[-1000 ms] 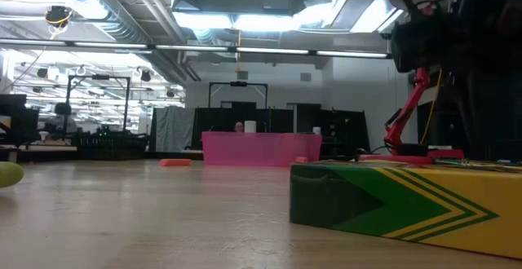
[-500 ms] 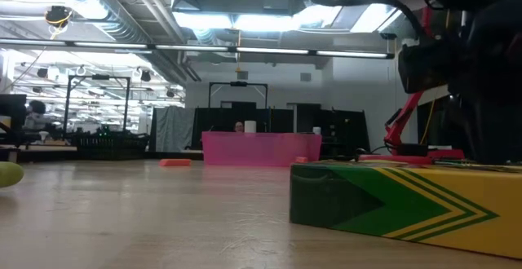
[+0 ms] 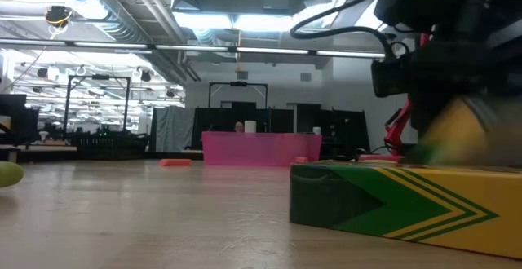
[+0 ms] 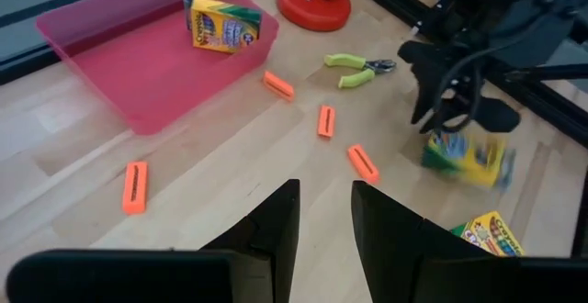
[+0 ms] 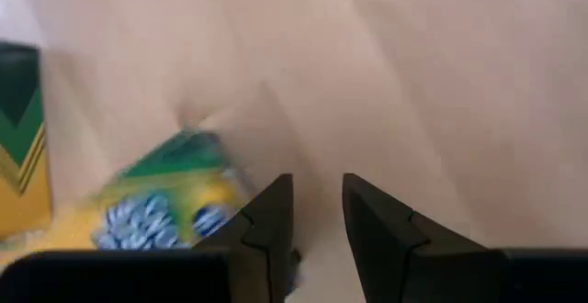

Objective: Pick & Place School Supplies
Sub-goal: Put the yellow crayon box into the red bin

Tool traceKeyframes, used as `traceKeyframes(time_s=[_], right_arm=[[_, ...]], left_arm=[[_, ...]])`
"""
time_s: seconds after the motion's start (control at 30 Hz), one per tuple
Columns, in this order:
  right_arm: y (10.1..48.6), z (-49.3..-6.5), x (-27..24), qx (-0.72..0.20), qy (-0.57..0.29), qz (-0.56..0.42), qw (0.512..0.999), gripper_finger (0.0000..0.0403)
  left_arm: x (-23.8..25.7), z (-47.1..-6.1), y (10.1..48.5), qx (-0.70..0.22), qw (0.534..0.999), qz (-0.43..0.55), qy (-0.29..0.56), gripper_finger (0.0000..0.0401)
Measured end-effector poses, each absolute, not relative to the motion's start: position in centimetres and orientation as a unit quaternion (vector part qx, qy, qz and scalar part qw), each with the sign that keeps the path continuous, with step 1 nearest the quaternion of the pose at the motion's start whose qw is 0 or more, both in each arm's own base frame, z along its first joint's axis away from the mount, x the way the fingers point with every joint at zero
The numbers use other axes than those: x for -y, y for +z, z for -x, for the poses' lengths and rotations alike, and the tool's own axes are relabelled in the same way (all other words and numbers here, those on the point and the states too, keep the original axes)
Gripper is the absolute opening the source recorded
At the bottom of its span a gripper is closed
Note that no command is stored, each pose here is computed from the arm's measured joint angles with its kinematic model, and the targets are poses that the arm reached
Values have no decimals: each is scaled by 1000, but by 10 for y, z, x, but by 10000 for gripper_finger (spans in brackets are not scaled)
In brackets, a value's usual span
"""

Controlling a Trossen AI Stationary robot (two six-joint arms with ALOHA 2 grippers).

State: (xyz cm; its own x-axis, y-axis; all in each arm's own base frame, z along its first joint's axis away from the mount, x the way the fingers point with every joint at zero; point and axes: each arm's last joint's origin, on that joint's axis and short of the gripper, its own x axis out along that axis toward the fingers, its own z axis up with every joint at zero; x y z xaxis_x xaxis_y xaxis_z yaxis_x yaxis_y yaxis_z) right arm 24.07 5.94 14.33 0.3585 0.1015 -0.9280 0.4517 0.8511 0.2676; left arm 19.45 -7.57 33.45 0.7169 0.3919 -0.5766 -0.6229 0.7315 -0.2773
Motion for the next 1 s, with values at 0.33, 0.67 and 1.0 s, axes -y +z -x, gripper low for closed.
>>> traceKeyframes(time_s=[0.33,0.67,1.0], right_arm=[[153,-246,-41,-539,-71,-276,792,100],[163,-246,-64,-534,86,-272,795,100],[153,-250,-58,-543,59,-260,796,100]], left_arm=[[72,-198,336,-245,898,229,285,97],[72,-198,336,-242,896,236,287,97],[73,-199,337,-232,897,249,283,97]])
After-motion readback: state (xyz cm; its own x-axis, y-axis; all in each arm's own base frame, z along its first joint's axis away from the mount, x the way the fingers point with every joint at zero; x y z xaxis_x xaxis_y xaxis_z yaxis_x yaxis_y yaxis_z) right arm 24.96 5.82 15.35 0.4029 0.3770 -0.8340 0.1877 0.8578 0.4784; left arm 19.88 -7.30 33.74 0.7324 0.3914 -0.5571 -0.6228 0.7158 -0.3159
